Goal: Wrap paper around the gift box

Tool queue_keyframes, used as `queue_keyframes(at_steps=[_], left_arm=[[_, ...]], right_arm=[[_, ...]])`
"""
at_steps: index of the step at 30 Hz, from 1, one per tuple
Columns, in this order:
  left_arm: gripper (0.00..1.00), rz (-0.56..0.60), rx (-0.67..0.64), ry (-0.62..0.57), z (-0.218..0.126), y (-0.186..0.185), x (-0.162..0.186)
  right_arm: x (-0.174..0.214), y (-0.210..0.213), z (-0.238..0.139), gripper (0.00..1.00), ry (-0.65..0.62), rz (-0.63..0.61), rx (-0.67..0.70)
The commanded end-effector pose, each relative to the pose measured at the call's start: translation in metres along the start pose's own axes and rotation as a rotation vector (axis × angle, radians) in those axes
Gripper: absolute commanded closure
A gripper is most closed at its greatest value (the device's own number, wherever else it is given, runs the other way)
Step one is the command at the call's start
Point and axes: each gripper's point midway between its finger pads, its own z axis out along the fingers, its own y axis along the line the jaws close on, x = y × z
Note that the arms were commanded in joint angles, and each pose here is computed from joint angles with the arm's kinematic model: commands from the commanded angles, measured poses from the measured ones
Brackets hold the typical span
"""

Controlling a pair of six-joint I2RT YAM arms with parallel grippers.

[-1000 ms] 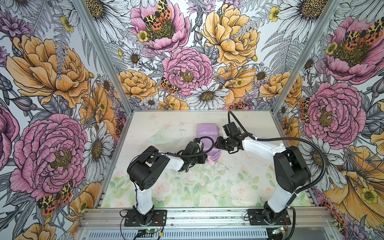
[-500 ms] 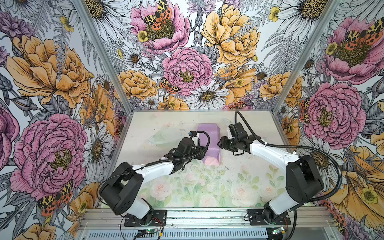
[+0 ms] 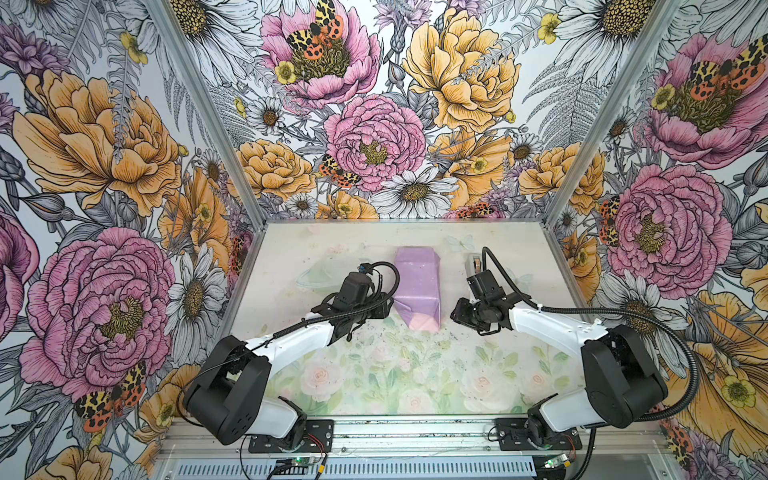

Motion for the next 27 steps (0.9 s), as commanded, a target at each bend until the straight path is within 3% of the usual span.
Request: queue_keyframes(at_steps=[1,6,10,22,24,27], left_arm=[[0.54,0.045,0.016,0.02,0.002,-0.006,0.007],[0.35,0.214,0.017,-0.06,-0.009,-0.016,-0.021],[0.35,0.21,0.022,-0.092,-0.012,-0.008,-0.037],[0.35,0.213,0.026,-0.065,-0.002,0.003,-0.034],[0.34,0.241,0.034,-0.06,-0.001,0.002,-0.032],[0.28,0.377,0.083,-0.075,-0.002,-0.008,-0.035]], right_arm=[[-0.006,0.01,0.015,0.61,-0.034,-0.031,-0.02],[-0.012,0.032,0.028,0.66,-0.072,-0.074,-0.084],[-0.008,0.05,0.036,0.7,-0.087,-0.109,-0.129],[-0.01,0.076,0.044,0.78,-0.198,-0.138,-0.221],[-0.01,0.08,0.047,0.79,-0.213,-0.145,-0.231],[-0.01,0.088,0.047,0.81,-0.242,-0.161,-0.257]])
